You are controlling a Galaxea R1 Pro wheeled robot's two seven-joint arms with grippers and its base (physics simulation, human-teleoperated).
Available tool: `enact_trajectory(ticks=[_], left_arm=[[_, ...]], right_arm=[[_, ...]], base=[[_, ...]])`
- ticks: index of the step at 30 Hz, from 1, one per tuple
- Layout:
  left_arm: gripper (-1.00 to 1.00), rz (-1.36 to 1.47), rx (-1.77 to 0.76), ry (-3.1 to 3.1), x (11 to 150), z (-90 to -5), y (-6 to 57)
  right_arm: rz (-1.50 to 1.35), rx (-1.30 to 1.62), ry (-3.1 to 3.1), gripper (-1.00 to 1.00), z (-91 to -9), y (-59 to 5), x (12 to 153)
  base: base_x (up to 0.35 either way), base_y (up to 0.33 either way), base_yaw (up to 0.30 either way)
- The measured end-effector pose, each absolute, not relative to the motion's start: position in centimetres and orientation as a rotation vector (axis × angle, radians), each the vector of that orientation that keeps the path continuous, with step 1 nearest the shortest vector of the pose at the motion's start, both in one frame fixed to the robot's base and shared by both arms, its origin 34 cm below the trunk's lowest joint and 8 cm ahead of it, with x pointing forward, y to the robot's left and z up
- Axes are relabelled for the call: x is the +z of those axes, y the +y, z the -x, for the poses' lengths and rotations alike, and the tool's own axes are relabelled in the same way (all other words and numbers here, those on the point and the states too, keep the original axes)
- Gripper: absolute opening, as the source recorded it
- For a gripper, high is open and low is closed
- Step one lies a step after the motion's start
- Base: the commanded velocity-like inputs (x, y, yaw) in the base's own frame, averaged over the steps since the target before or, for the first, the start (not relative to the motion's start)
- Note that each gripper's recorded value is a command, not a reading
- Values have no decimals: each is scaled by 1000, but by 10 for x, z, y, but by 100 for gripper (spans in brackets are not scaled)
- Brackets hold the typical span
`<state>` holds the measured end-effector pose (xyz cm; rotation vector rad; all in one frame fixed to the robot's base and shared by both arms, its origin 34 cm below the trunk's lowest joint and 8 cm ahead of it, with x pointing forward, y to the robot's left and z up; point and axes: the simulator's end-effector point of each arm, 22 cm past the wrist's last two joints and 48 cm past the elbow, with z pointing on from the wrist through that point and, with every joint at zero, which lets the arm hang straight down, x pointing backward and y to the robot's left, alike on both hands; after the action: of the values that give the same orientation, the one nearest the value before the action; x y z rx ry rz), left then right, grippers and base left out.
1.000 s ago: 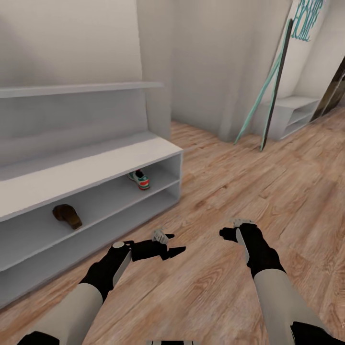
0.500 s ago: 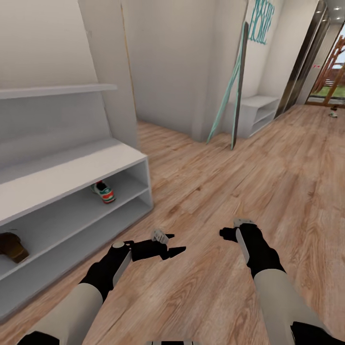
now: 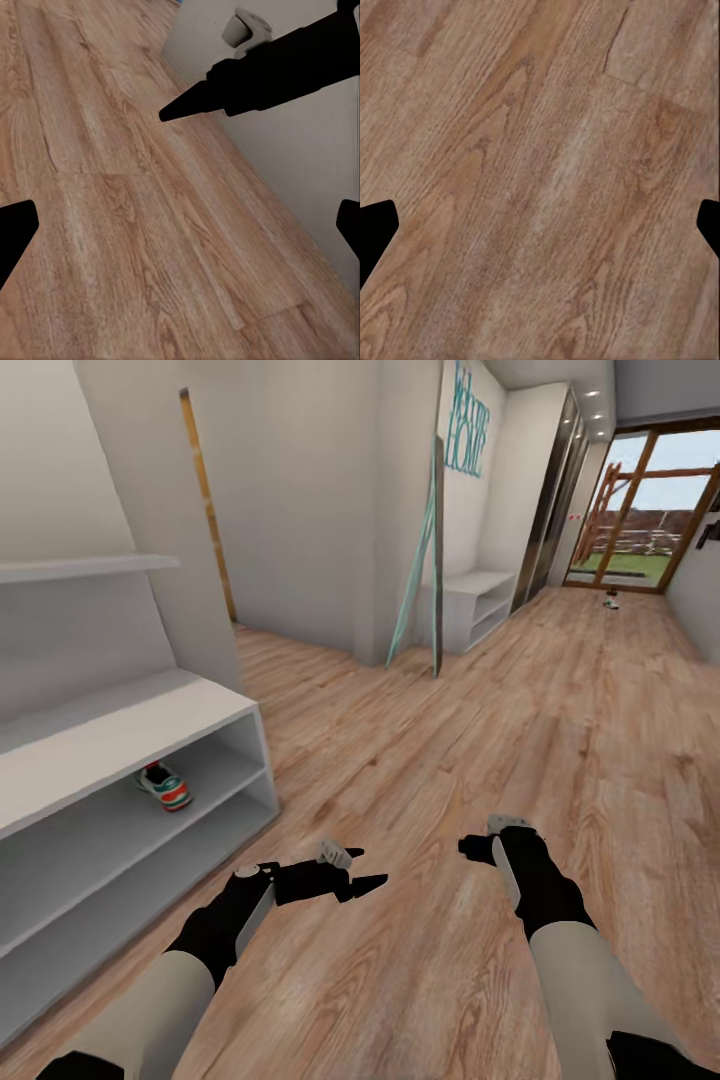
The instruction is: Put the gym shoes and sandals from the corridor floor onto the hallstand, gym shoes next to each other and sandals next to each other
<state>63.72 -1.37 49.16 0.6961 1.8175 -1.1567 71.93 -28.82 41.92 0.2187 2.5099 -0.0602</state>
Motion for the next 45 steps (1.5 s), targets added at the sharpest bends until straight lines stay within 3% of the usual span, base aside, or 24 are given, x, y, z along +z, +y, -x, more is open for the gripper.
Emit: enact_trajectory(ticks=[13, 24, 35, 45], left_arm=[[100, -696, -1156, 1819, 492, -637, -13], [100, -677, -1155, 1840, 486, -636, -10], [100, -240, -665, 1992, 458, -724, 87], [100, -172, -613, 2010, 455, -730, 83]], right_arm=[[-219, -59, 2505, 100, -720, -288, 422], [-218, -59, 2501, 100, -720, -288, 425], [-216, -53, 2498, 100, -720, -287, 427], [-215, -55, 2498, 100, -720, -287, 427]], base=[[12, 0, -300], [304, 0, -300], [347, 0, -300], [348, -39, -217]])
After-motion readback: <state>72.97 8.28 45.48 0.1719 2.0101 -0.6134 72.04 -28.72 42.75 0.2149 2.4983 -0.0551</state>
